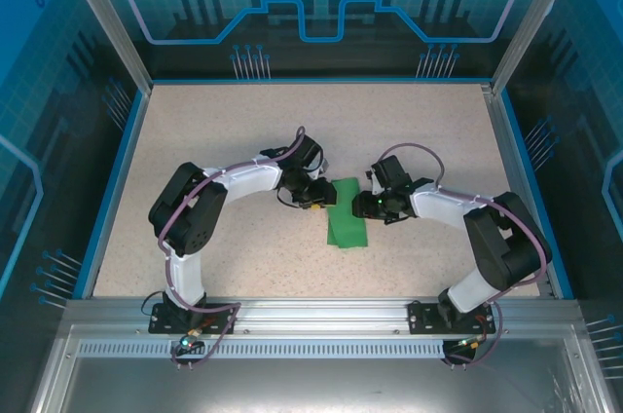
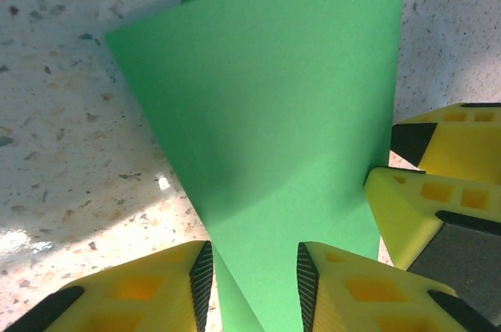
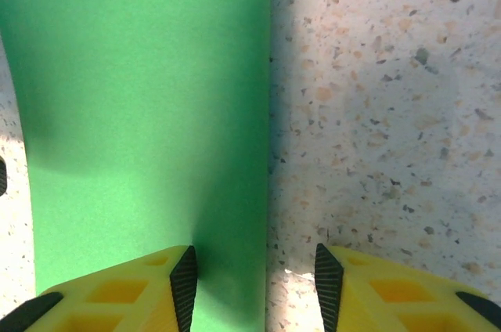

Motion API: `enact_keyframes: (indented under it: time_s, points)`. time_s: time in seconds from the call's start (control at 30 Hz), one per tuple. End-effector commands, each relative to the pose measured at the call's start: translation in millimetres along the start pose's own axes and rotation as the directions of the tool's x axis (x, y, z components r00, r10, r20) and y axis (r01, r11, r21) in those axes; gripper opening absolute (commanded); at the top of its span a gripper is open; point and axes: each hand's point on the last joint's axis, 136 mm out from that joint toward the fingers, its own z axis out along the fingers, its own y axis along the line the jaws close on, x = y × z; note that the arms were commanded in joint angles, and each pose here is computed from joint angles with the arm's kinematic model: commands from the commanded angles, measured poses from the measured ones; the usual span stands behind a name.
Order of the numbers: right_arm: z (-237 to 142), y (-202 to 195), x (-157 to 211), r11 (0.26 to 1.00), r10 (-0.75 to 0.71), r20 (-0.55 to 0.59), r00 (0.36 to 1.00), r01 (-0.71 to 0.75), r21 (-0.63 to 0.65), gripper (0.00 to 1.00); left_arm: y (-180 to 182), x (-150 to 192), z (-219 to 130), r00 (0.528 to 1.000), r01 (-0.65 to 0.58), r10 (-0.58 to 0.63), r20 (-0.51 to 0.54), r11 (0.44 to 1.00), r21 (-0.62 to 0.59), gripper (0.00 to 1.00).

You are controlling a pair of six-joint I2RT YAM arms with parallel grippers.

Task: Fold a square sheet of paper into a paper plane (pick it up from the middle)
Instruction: Hold the square sheet of paper at the center of the table.

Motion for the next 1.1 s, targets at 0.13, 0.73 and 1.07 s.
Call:
enact_keyframes:
  time_s: [0.13, 0.73, 1.07]
  points:
    - [-3, -1, -10, 0.999, 0.047, 0.043, 0.998, -0.047, -0.013, 0.47, -10, 4, 0, 0.999, -0.038, 0.038, -0.03, 0.999, 0.018, 0.38]
    - [0, -10, -6, 0.999, 0.034, 0.03, 0.999, -0.035, 0.031, 0.47, -14, 0, 5, 0.997, -0.061, 0.061, -0.046, 0.998, 0.02, 0.33]
    - [0, -14, -3, 0.998, -0.002, 0.003, 1.0, 0.002, 0.063, 0.46, -16, 0, 8, 0.997, -0.062, 0.064, -0.051, 0.998, 0.023, 0.33]
